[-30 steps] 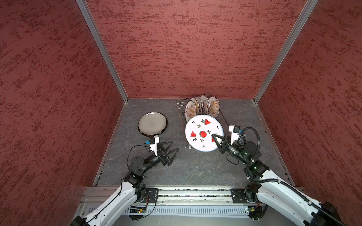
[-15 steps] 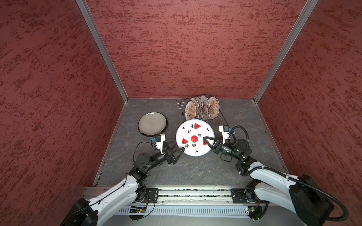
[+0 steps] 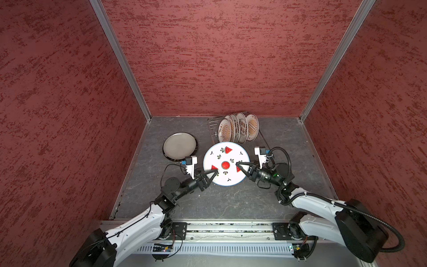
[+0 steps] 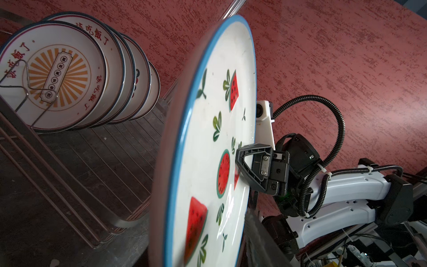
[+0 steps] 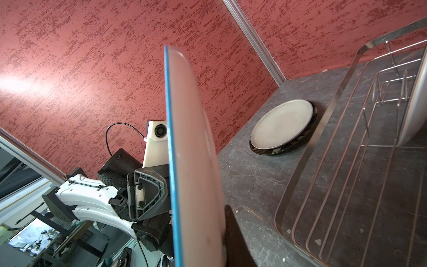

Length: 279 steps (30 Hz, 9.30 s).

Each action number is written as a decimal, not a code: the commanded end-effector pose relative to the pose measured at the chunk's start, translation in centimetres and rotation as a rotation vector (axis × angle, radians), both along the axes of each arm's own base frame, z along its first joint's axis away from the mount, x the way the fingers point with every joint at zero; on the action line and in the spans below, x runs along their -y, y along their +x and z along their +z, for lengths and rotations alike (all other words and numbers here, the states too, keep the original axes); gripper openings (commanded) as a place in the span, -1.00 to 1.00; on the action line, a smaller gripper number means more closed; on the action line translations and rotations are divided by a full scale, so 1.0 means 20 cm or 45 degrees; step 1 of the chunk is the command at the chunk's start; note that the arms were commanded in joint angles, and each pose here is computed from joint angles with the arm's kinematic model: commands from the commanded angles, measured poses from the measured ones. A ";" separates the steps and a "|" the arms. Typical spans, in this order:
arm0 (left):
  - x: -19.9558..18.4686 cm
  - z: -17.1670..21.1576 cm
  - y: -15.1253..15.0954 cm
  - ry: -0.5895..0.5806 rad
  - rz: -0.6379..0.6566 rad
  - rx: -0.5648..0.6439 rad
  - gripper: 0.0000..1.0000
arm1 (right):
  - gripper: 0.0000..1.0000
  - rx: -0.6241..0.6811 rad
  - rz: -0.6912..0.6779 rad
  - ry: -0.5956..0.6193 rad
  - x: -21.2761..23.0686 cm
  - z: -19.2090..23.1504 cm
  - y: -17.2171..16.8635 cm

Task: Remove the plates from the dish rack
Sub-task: 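Carry the watermelon plate toward the left gripper, which grasps its rim, then open the right gripper and withdraw while the left gripper carries the plate toward the stack, then lower the watermelon plate onto the white plate stack with the left gripper, then open and withdraw the left gripper while the right gripper moves toward the rack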

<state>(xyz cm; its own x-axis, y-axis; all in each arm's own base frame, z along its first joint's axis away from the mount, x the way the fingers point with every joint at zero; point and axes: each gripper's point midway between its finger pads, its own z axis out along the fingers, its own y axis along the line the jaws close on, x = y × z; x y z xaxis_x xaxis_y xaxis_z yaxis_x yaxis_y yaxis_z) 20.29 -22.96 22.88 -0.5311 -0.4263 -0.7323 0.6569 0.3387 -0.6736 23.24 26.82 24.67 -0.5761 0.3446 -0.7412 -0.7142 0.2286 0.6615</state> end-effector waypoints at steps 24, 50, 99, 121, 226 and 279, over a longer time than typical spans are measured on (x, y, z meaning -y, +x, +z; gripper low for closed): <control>0.03 0.09 -0.01 -0.055 -0.040 0.005 -0.92 | -0.79 0.184 0.022 0.107 -0.06 0.21 0.04; -0.07 0.11 0.04 -0.051 0.082 -0.044 -1.00 | 0.98 0.106 -0.055 0.123 -0.04 0.19 0.10; -1.18 -0.24 0.56 -0.328 1.073 -0.609 -1.00 | 0.95 0.239 -0.152 -0.467 -0.82 -0.15 0.37; -1.22 -0.33 0.85 -0.264 1.094 -0.687 -1.00 | 0.92 0.263 -0.103 -0.585 -0.92 -0.28 0.43; -1.20 -0.66 0.89 0.165 1.313 -0.863 0.26 | 0.89 0.209 -0.129 -0.684 -0.95 -0.40 0.49; -0.24 -0.15 0.18 0.096 0.316 0.108 0.99 | 0.98 0.185 -0.891 -0.611 0.19 0.12 0.56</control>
